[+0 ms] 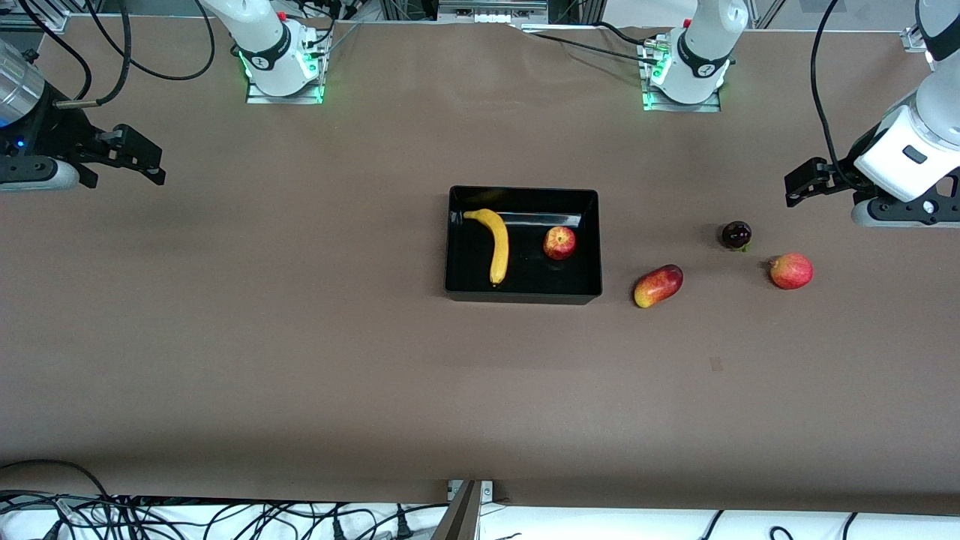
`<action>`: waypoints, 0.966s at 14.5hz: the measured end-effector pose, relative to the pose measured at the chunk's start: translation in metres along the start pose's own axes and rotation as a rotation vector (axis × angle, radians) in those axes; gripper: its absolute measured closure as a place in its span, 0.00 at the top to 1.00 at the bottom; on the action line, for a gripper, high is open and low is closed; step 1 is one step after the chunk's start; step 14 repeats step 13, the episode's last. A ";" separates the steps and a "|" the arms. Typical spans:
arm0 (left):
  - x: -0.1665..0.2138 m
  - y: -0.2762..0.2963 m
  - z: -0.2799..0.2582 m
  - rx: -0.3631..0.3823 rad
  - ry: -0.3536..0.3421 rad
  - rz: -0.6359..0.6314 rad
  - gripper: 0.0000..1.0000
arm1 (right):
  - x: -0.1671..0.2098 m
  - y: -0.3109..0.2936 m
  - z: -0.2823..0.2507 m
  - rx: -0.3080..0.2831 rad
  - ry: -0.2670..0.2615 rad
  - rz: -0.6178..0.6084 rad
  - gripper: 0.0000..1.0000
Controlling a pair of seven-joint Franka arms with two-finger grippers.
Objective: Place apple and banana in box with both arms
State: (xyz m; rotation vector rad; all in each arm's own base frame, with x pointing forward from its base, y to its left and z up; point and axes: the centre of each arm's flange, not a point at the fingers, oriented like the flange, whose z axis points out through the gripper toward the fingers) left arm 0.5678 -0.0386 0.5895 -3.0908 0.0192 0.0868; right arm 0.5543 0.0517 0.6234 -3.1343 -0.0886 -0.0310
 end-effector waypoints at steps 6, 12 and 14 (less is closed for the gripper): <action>-0.001 0.000 0.001 0.000 -0.006 0.037 1.00 | 0.001 -0.003 0.000 0.000 0.010 -0.006 1.00; 0.000 0.005 0.002 0.000 -0.009 0.045 1.00 | 0.002 -0.003 0.000 0.000 0.011 -0.007 1.00; 0.000 0.005 0.002 0.000 -0.009 0.045 1.00 | 0.002 -0.003 0.000 0.000 0.011 -0.007 1.00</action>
